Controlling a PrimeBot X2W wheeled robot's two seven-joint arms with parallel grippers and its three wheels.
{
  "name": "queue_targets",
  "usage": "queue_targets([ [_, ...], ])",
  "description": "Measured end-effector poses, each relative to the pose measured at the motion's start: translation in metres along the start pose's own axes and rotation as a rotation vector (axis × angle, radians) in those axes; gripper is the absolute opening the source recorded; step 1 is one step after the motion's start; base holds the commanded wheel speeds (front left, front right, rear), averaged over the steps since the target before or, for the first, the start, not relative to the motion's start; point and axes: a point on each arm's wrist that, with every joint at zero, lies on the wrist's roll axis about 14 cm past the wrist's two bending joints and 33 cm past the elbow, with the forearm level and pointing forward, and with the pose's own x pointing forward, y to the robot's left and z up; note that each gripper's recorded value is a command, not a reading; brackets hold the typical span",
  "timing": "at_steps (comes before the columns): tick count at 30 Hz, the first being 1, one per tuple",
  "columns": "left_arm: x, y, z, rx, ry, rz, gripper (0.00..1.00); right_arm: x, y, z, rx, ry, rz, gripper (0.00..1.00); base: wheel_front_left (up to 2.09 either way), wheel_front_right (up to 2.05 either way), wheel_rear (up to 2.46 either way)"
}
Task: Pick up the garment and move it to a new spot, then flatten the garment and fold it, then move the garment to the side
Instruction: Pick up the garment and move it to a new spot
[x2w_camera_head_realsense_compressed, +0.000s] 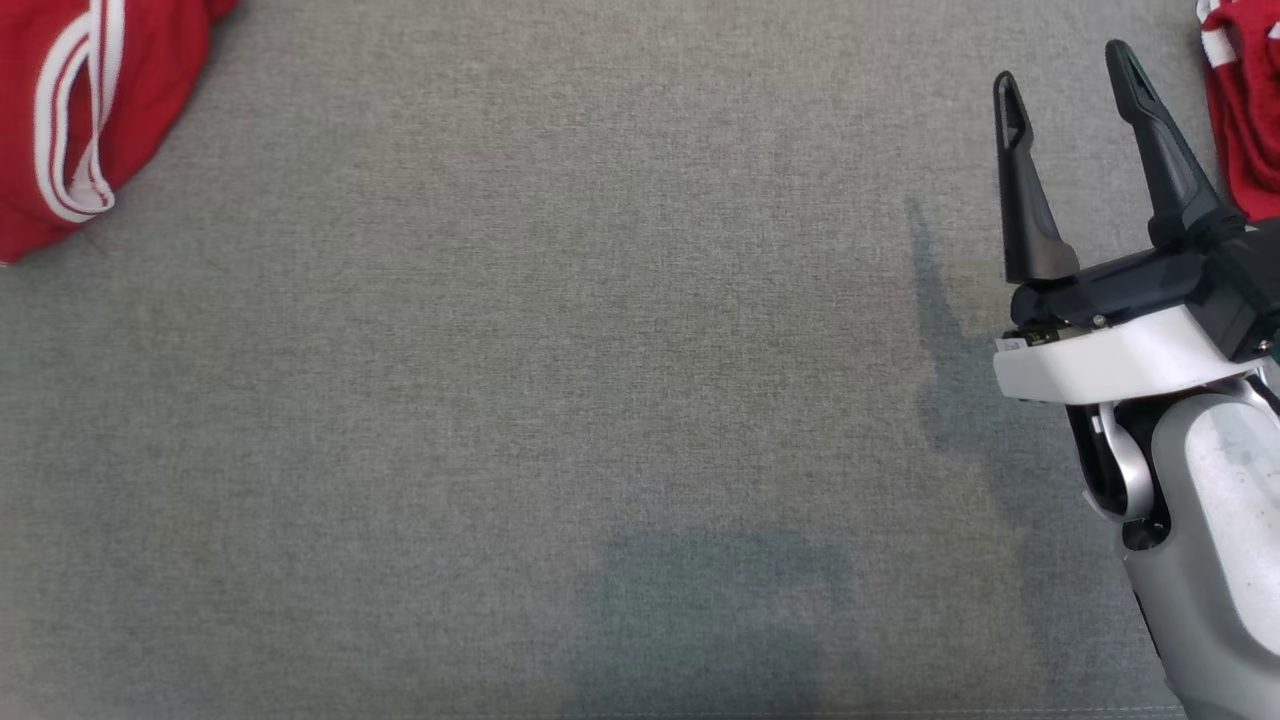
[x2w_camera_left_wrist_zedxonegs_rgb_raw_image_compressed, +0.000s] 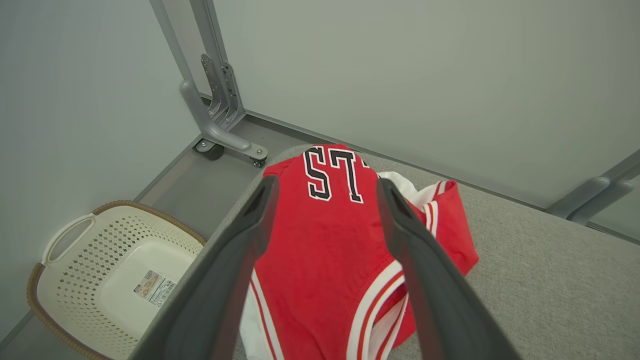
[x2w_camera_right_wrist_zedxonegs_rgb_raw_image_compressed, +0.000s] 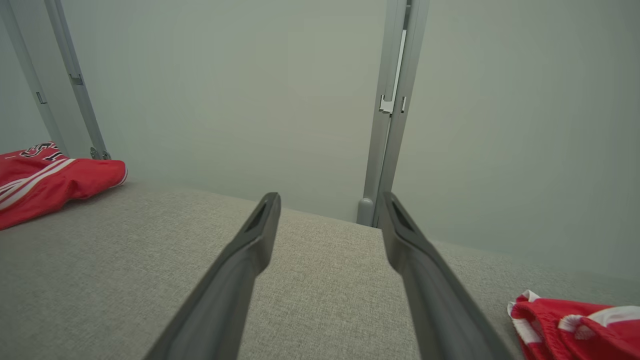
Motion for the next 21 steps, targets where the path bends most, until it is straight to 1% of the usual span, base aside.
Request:
queue_targets([
  [9,0.041,-0.016,-0.083,0.019,0.196,-0.012,1.00,-0.003,-0.023,-0.035,-0.033,0.079,-0.039,1.00,0.00,0.00,0.00],
  [16,0.054,-0.013,-0.113,0.022,0.266,0.013,1.00,-0.005,-0.030,-0.046,-0.045,0.103,-0.051,1.00,0.00,0.00,0.00],
  [19,0.057,-0.007,-0.126,0.048,0.311,0.034,1.00,-0.007,-0.032,-0.050,-0.049,0.115,-0.049,1.00,0.00,0.00,0.00],
  [21,0.059,-0.006,-0.135,0.046,0.333,0.043,1.00,-0.009,-0.034,-0.051,-0.054,0.121,-0.054,1.00,0.00,0.00,0.00],
])
